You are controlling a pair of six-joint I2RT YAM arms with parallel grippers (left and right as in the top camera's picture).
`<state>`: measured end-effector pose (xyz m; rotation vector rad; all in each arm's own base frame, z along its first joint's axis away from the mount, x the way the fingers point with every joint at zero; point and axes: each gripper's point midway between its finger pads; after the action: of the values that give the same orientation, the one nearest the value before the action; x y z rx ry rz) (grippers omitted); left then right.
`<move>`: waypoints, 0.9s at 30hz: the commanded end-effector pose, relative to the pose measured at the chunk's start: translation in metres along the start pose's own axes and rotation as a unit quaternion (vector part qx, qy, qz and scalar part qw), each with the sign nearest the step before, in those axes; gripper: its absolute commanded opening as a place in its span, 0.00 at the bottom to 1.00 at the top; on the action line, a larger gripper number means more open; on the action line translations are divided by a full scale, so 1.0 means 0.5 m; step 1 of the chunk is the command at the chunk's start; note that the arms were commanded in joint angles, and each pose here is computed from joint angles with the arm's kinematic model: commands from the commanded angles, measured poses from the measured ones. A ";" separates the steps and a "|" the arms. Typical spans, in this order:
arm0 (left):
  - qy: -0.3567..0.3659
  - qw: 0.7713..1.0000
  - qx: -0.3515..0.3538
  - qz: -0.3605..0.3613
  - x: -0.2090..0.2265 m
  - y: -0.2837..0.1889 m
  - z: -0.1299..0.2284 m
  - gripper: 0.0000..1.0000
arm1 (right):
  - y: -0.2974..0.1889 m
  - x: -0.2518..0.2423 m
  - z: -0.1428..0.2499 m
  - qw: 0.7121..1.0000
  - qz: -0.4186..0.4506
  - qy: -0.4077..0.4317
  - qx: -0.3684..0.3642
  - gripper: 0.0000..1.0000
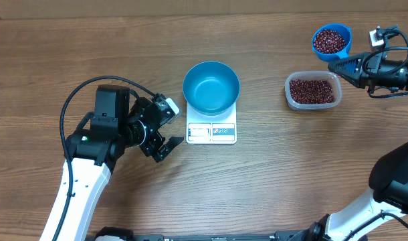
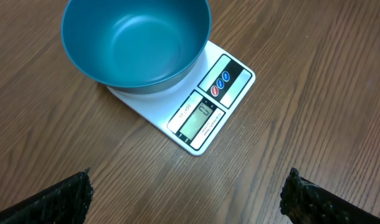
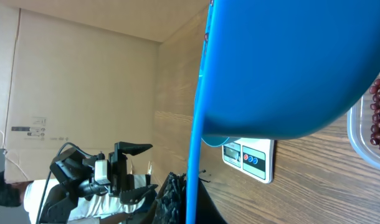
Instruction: Scoop item into bowl and weigh 150g on scale
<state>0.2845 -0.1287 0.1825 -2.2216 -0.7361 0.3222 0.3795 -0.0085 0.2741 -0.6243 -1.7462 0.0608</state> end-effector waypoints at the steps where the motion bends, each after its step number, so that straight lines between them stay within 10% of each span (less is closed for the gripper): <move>1: -0.006 1.000 0.006 -0.001 0.003 0.004 0.008 1.00 | -0.016 0.046 -0.006 0.999 -0.005 -0.042 -0.018 0.04; 27: -0.013 1.000 0.008 0.001 0.001 0.004 0.011 0.99 | -0.016 0.042 -0.012 0.998 -0.002 -0.056 -0.021 0.04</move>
<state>0.2837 -0.1286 0.1819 -2.2195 -0.7347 0.3289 0.3819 -0.0097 0.2737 -0.6331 -1.7638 0.0634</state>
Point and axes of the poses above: each gripper's point midway between its finger pads, its own y axis out along the fingers, its own x axis along the line the jaws close on, z = x × y, and after that the axes turned 1 degree about -y, right-handed
